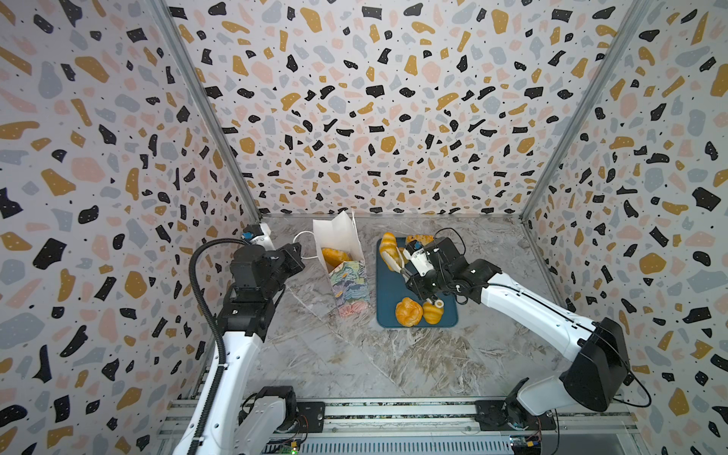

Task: Pack bread into a paper bag
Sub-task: Pick up the bread from the tray, then place the bread in the paper bag.

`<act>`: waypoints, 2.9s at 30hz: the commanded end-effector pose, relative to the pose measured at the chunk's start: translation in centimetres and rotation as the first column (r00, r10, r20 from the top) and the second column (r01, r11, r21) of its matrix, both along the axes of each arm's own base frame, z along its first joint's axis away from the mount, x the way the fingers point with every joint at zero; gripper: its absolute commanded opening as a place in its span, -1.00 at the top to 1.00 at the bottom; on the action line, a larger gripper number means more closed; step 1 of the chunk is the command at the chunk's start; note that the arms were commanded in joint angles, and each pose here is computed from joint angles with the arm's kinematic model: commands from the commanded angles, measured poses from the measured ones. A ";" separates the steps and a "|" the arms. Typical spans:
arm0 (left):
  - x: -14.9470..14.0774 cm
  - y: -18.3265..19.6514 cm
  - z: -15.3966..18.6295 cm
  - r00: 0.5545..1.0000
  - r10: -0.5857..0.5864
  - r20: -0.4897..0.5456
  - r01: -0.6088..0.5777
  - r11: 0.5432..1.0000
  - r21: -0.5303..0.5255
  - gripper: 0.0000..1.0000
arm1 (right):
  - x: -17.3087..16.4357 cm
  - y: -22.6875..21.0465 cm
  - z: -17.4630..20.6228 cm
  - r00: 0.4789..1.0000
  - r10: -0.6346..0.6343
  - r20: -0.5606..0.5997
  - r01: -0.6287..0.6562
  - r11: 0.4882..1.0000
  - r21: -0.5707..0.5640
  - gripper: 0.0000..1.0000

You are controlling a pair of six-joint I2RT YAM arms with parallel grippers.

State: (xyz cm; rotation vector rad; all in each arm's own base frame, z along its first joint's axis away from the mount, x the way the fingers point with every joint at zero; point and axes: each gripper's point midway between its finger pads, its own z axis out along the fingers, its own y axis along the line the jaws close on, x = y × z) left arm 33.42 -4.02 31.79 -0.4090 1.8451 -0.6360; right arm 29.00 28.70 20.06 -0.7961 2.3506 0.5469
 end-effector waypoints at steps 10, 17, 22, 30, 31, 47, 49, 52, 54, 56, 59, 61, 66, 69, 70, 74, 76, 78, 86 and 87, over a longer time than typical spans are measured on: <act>0.0 -0.3 1.2 0.999 -0.019 0.048 0.020 1.000 -0.019 1.00 | 0.2 0.6 5.0 0.995 0.000 0.102 -0.011 0.993 0.114 0.63; 0.0 -0.4 1.3 0.999 -0.020 0.050 0.021 1.000 -0.023 1.00 | 0.1 0.8 7.2 0.991 -0.001 0.134 -0.020 0.987 0.157 0.65; -0.1 -0.4 1.5 0.998 -0.022 0.054 0.024 0.999 -0.023 1.00 | 0.0 0.8 8.9 0.986 -0.008 0.167 -0.025 0.981 0.194 0.67; 0.0 -0.6 1.5 0.998 -0.028 0.061 0.031 0.998 -0.045 1.00 | 0.1 0.4 11.1 0.973 -0.024 0.230 -0.029 0.974 0.224 0.69; 0.0 -0.6 1.6 0.998 -0.028 0.063 0.031 0.998 -0.047 1.00 | 0.0 0.5 11.4 0.971 -0.023 0.237 -0.033 0.972 0.231 0.69; -0.3 -0.9 1.6 0.997 -0.041 0.071 0.046 0.997 -0.069 1.00 | -0.2 0.8 15.7 0.949 -0.006 0.314 -0.086 0.957 0.276 0.69; -0.3 -0.9 1.6 0.997 -0.041 0.071 0.046 0.996 -0.071 1.00 | -0.2 1.0 16.5 0.946 0.000 0.325 -0.097 0.954 0.282 0.69; -0.4 -0.8 1.4 0.997 -0.033 0.072 0.038 0.997 -0.068 1.00 | -0.5 1.3 18.0 0.934 0.015 0.356 -0.131 0.944 0.303 0.69; -0.4 -0.8 1.3 0.997 -0.032 0.071 0.037 0.997 -0.068 1.00 | -0.9 1.5 19.0 0.925 0.022 0.379 -0.155 0.934 0.322 0.69; -0.4 -0.8 1.4 0.997 -0.030 0.073 0.036 0.997 -0.070 1.00 | -1.2 1.7 19.9 0.918 0.027 0.396 -0.172 0.927 0.335 0.69; -0.3 -0.7 1.4 0.997 -0.028 0.074 0.033 0.997 -0.072 1.00 | -1.7 2.0 20.8 0.910 0.038 0.413 -0.194 0.920 0.342 0.69; -0.4 -0.7 1.4 0.997 -0.030 0.077 0.035 0.997 -0.072 1.00 | -2.1 2.4 21.4 0.904 0.047 0.425 -0.210 0.915 0.345 0.69; -0.3 -0.6 1.3 0.997 -0.023 0.073 0.027 0.998 -0.057 1.00 | -3.2 3.4 22.8 0.894 0.069 0.442 -0.251 0.896 0.367 0.69; -0.1 -0.6 1.4 0.997 -0.023 0.073 0.027 0.998 -0.061 1.00 | -3.8 3.9 23.4 0.888 0.083 0.452 -0.274 0.884 0.377 0.69; 0.0 -0.6 1.4 0.997 -0.024 0.072 0.029 0.998 -0.062 1.00 | -3.9 4.0 23.6 0.886 0.085 0.456 -0.279 0.882 0.379 0.69; 0.0 -0.6 1.7 0.996 -0.023 0.081 0.028 0.998 -0.064 1.00 | -4.3 4.5 24.1 0.880 0.099 0.464 -0.299 0.875 0.381 0.69; 0.1 -0.6 1.7 0.997 -0.020 0.081 0.026 0.998 -0.063 1.00 | -4.5 4.9 24.0 0.880 0.108 0.463 -0.307 0.873 0.380 0.69; 0.1 -0.6 1.6 0.997 -0.023 0.079 0.028 0.998 -0.064 1.00 | -4.7 5.3 24.0 0.879 0.119 0.462 -0.317 0.870 0.379 0.69; 0.2 -0.6 1.6 0.996 -0.024 0.081 0.029 0.997 -0.065 1.00 | -5.7 6.8 23.0 0.878 0.161 0.450 -0.343 0.869 0.358 0.69; 0.3 -0.6 1.6 0.997 -0.023 0.080 0.028 0.998 -0.064 1.00 | -5.9 7.0 22.9 0.877 0.168 0.450 -0.347 0.869 0.352 0.69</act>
